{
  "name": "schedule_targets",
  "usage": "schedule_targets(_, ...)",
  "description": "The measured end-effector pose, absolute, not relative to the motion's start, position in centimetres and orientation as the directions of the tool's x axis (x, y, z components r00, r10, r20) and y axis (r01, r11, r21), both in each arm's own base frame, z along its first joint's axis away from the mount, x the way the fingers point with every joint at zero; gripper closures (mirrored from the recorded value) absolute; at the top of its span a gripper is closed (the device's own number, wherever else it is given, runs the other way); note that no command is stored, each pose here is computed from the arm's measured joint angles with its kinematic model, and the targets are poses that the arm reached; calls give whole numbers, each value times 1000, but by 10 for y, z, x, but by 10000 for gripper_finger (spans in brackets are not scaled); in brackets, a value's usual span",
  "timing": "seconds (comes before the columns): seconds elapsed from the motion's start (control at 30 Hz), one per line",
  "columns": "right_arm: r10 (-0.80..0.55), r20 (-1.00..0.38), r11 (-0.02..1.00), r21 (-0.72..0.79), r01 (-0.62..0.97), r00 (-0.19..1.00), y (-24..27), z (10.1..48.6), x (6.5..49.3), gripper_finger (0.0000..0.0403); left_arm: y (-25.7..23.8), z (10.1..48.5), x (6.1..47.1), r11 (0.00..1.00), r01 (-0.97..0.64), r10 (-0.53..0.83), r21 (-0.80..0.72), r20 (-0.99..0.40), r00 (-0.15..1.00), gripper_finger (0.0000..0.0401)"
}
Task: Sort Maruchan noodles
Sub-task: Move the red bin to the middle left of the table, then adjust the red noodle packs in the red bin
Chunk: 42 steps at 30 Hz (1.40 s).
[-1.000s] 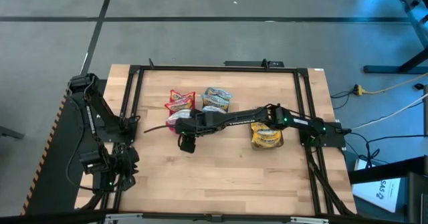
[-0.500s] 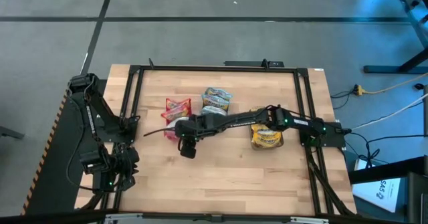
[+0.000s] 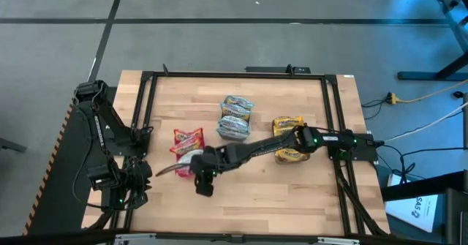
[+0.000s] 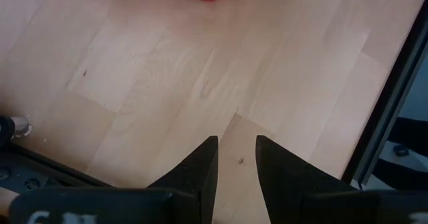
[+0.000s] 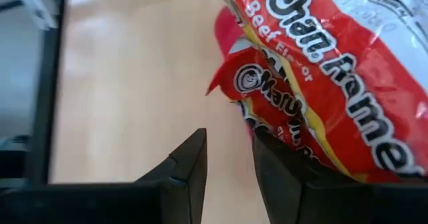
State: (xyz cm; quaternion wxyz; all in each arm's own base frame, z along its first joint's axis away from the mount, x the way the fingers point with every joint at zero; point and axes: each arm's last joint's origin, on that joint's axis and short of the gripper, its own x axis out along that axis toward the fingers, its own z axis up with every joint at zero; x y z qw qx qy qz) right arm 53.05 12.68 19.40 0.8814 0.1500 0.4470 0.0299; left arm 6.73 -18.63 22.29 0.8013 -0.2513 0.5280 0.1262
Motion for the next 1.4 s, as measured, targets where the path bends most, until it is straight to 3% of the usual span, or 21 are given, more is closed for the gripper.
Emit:
schedule_targets(0.23,196,-739,948,311,69,645,156,198,527,285,-186,223,67,842,-468,-63,-270,-910,411,306)
schedule_targets(0.4,269,-693,912,406,53,669,165,202,529,285,-186,223,67,841,-468,-62,-271,-908,415,306)
schedule_targets(0.63,359,-639,870,493,3,680,169,213,532,285,-187,227,74,829,-436,-1,-350,-781,625,306)
schedule_targets(0.8,389,-563,871,482,-92,729,170,254,525,285,-184,230,81,844,-408,66,-348,-686,724,306)
schedule_targets(1.0,193,-618,955,296,-2,763,155,312,491,285,-178,231,93,892,-374,122,-254,-662,740,306)
schedule_targets(1.1,86,-704,976,202,83,705,146,310,480,285,-176,231,100,894,-381,134,-235,-671,729,306)
schedule_targets(1.4,37,-771,983,144,117,636,147,286,483,285,-169,230,115,909,-378,149,-175,-710,688,306)
